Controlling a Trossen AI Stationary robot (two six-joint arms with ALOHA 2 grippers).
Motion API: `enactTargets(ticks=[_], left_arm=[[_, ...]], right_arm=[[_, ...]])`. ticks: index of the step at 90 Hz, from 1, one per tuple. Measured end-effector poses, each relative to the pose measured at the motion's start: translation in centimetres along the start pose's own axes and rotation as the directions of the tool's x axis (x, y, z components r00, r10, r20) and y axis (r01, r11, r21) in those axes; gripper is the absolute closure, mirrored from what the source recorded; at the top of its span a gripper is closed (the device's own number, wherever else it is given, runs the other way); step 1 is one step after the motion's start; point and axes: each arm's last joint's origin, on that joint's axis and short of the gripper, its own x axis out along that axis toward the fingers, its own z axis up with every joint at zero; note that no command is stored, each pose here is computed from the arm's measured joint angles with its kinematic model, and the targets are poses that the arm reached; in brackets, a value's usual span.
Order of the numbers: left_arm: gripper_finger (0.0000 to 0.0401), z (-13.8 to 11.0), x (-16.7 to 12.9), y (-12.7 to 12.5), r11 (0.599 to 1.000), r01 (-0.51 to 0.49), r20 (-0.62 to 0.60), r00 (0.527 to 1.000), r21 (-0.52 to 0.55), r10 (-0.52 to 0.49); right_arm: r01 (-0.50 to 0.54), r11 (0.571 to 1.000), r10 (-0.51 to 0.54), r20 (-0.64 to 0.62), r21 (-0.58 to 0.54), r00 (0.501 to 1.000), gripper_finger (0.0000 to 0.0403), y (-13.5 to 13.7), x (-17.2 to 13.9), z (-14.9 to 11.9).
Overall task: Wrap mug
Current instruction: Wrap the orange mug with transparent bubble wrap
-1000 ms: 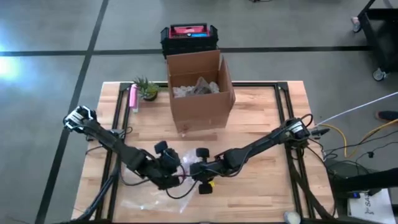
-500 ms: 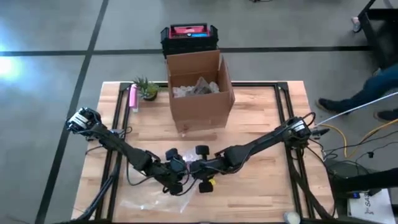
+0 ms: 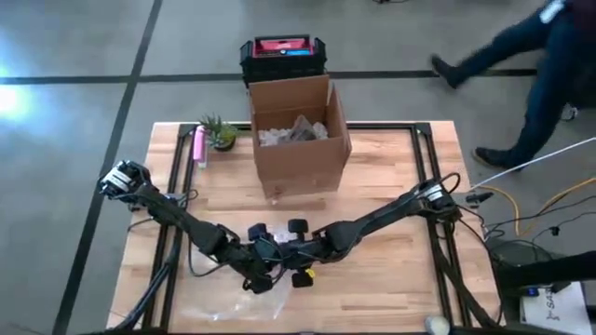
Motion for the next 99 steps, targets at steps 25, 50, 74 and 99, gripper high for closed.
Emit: enactTargets(ticks=[25, 50, 74, 99], left_arm=[[0.0327, 0.8, -2.7, -0.5, 0.988, -0.15, 0.05, 0.988, 0.027, 0.148], [0.0327, -0.3, 0.4, 1.1, 0.965, -0.26, 0.154, 0.953, -0.031, 0.262], [0.0327, -0.1, 1.7, 1.1, 0.995, -0.105, 0.11, 0.989, 0.003, 0.104], [0.0326, -1.0, 2.4, 1.1, 0.995, -0.101, 0.044, 0.994, 0.028, 0.099]], right_arm=[[-0.013, 1.0, 0.013, -0.015, -0.007, 1.0, 0.0403, 0.0, 0.0, -0.2], [-0.016, 1.0, 0.016, 0.01, -0.026, 1.0, 0.0403, 0.0, -0.2, 0.3], [-0.025, 0.999, 0.025, 0.011, -0.027, 1.0, 0.0403, 0.1, -0.2, 0.3], [-0.006, 0.999, 0.003, -0.061, -0.05, 0.998, 0.0403, -0.3, -2.8, 1.3]])
